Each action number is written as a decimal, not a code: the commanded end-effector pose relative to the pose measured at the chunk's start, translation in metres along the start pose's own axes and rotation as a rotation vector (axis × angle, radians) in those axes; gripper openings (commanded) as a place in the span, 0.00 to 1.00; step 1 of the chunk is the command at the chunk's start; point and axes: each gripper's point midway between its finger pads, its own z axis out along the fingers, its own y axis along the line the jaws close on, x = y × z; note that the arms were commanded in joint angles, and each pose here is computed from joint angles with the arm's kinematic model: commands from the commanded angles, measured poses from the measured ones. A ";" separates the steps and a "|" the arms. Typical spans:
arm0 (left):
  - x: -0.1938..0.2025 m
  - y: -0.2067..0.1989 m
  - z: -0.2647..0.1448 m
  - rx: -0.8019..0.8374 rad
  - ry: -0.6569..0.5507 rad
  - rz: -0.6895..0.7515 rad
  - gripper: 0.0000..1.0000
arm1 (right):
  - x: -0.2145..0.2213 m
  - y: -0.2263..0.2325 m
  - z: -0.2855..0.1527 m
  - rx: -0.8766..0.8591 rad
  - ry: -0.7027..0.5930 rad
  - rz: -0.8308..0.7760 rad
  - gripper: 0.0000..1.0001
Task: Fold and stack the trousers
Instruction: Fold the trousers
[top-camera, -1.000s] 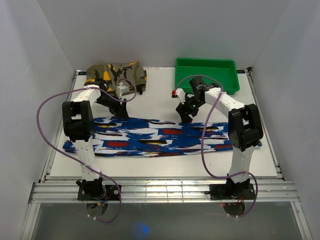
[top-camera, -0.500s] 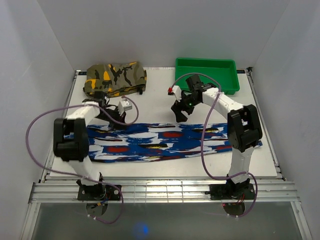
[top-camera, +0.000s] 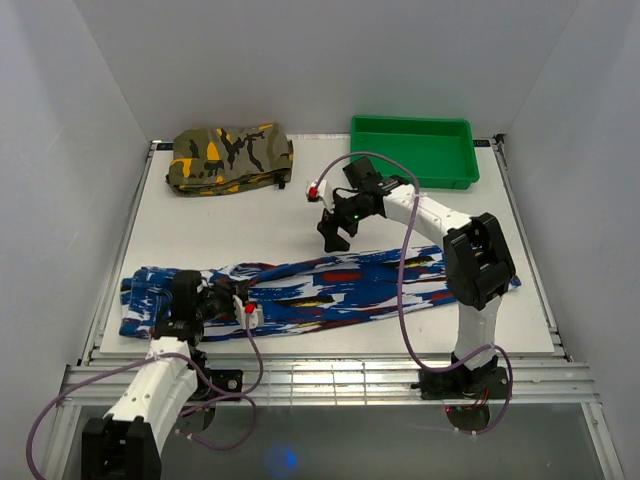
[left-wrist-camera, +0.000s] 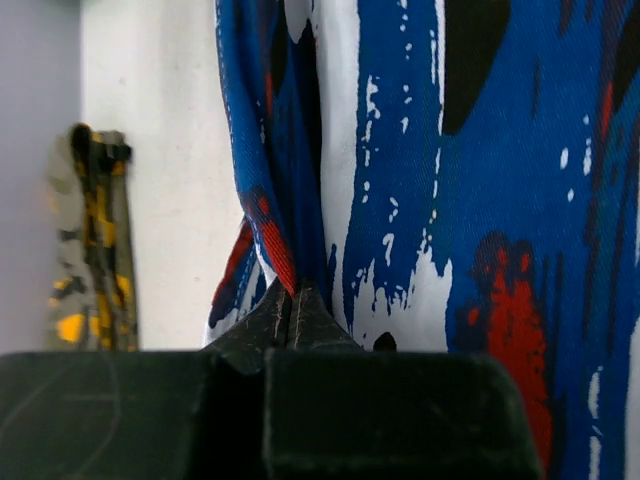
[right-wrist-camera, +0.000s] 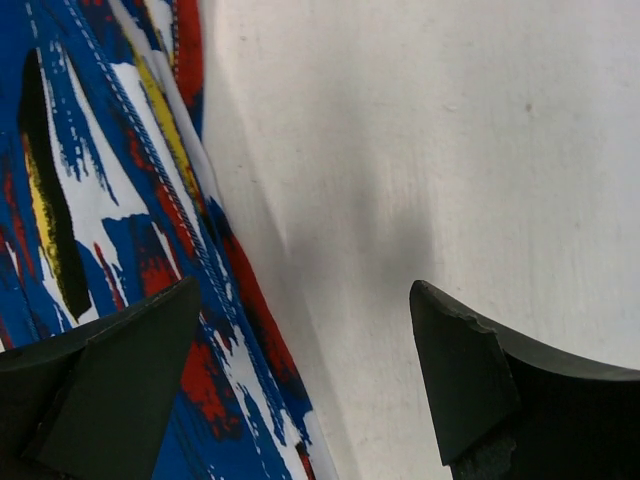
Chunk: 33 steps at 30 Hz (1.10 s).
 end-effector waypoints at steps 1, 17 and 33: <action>-0.009 0.005 -0.001 -0.092 -0.036 0.324 0.00 | -0.015 0.022 0.007 -0.069 -0.066 -0.095 0.90; -0.021 -0.050 0.004 -0.009 -0.143 0.573 0.00 | 0.047 0.065 0.036 -0.125 0.101 -0.269 0.57; -0.043 0.025 -0.029 -0.054 -0.079 0.163 0.71 | 0.072 0.077 0.050 0.352 0.201 -0.499 0.08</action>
